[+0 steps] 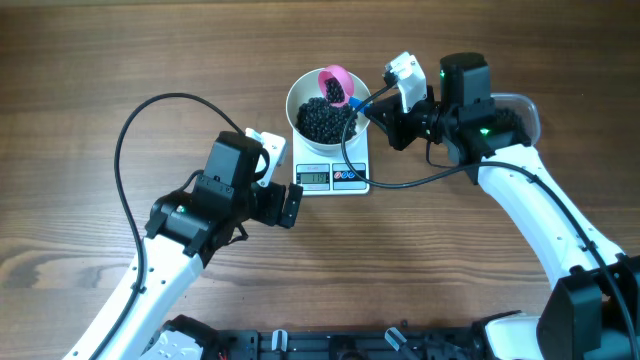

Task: Scoop item into bowl and weigh 150g on scale
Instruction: 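Tip the pink scoop over the white bowl to pour beans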

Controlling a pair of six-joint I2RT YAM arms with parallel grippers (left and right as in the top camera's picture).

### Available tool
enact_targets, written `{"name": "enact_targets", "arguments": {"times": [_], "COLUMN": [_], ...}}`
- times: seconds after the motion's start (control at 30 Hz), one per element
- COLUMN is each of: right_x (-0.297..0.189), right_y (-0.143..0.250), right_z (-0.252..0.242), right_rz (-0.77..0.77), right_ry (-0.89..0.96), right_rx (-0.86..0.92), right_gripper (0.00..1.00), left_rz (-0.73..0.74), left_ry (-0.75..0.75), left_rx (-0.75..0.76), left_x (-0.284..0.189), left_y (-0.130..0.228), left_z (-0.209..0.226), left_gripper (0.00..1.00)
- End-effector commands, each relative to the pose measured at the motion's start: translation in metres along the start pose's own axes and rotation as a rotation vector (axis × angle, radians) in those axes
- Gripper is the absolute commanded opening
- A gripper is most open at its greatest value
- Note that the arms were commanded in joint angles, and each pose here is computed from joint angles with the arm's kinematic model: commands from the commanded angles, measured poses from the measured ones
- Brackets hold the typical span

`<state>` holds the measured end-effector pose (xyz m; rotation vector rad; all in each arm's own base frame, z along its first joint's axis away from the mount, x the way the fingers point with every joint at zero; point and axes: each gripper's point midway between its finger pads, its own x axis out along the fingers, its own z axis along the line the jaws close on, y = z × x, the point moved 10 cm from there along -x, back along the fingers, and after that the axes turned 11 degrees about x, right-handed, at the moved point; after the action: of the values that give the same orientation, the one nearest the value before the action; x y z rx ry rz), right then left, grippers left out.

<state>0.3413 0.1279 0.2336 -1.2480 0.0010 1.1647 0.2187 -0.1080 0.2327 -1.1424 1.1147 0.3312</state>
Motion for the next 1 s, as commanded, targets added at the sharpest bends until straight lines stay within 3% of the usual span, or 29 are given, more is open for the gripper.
{"name": "enact_targets", "arguments": {"times": [0.0,0.3,0.7,0.97], "right_x": [0.0037,0.0037,0.0037,0.0036], "right_y": [0.0020,0.0040,0.0041,0.0059], "right_z": [-0.0032,-0.0033,-0.0030,-0.0031], "right_rz": [0.012,0.025,0.025,0.037], "right_ry": [0.009,0.008,0.005,0.002], "right_rx": [-0.048,-0.155,-0.078,-0.249], "right_gripper": [0.04,0.04,0.04,0.04], "left_rz": [0.008,0.008,0.008,0.008], "left_ry": [-0.007,-0.007,-0.007,-0.007], "left_rx": [0.008,0.008,0.008,0.008], "left_x": [0.0022,0.0022,0.0022,0.0022], "left_y": [0.0016,0.0017,0.0016,0.0016], "left_z": [0.0016,0.0016,0.0016,0.0016], "left_gripper": [1.00,1.00,1.00,1.00]}}
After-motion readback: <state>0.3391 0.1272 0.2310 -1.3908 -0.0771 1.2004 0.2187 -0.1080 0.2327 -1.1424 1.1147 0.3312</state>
